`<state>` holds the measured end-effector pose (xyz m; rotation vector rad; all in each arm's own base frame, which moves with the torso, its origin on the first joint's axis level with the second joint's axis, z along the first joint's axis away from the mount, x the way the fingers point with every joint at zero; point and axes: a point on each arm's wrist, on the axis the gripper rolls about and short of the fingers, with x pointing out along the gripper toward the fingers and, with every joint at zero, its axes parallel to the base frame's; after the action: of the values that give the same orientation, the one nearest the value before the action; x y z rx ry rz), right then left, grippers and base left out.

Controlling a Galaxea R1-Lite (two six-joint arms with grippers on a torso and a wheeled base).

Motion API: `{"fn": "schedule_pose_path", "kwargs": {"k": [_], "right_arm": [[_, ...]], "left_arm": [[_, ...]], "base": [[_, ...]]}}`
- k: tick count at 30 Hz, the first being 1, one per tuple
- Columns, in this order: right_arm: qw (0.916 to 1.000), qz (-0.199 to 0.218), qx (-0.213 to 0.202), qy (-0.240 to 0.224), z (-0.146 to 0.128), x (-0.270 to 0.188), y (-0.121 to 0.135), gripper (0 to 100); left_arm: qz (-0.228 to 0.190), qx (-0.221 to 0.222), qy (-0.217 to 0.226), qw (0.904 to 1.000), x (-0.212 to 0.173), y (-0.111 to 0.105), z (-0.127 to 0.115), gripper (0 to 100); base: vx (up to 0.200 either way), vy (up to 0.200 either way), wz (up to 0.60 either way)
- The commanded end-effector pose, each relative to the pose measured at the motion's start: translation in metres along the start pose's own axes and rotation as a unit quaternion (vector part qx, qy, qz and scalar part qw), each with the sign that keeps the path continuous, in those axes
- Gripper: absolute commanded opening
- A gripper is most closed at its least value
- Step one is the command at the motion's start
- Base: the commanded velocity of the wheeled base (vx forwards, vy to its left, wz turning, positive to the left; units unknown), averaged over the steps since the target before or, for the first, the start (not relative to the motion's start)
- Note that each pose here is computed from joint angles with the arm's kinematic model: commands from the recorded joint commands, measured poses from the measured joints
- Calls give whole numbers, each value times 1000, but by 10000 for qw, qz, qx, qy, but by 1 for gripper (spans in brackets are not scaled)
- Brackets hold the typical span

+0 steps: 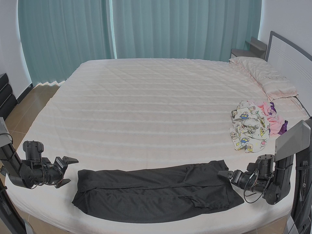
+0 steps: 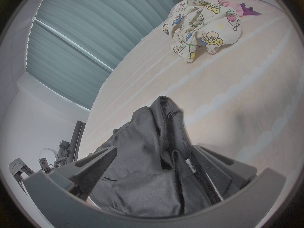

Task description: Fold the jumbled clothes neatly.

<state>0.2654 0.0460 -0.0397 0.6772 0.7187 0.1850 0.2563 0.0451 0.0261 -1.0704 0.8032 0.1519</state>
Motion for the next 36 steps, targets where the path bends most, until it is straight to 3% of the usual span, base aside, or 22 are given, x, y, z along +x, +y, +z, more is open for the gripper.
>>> {"fn": "schedule_pose_path", "kwargs": {"k": [1,6,12,26,27,36], "right_arm": [[9999,85,-27,-97,3,-7,5,100],[10000,53,-5,-57,2,-7,3,100],[10000,58,-7,-63,2,-8,4,100],[10000,71,-7,-69,2,-8,5,100],[10000,71,-7,-69,2,-8,5,100],[10000,75,-12,-64,2,-8,5,100]], "left_arm": [[45,4,40,10000,15,0,6,100],[49,309,30,9995,32,-4,11,100],[532,983,-54,9937,54,1,0,100],[637,1290,-117,9895,75,-7,-5,100],[637,1290,-117,9895,75,-7,-5,0],[877,1350,-512,9856,87,-8,6,0]], "base": [[0,0,0],[0,0,0],[0,0,0],[0,0,0],[0,0,0],[0,0,0]]}}
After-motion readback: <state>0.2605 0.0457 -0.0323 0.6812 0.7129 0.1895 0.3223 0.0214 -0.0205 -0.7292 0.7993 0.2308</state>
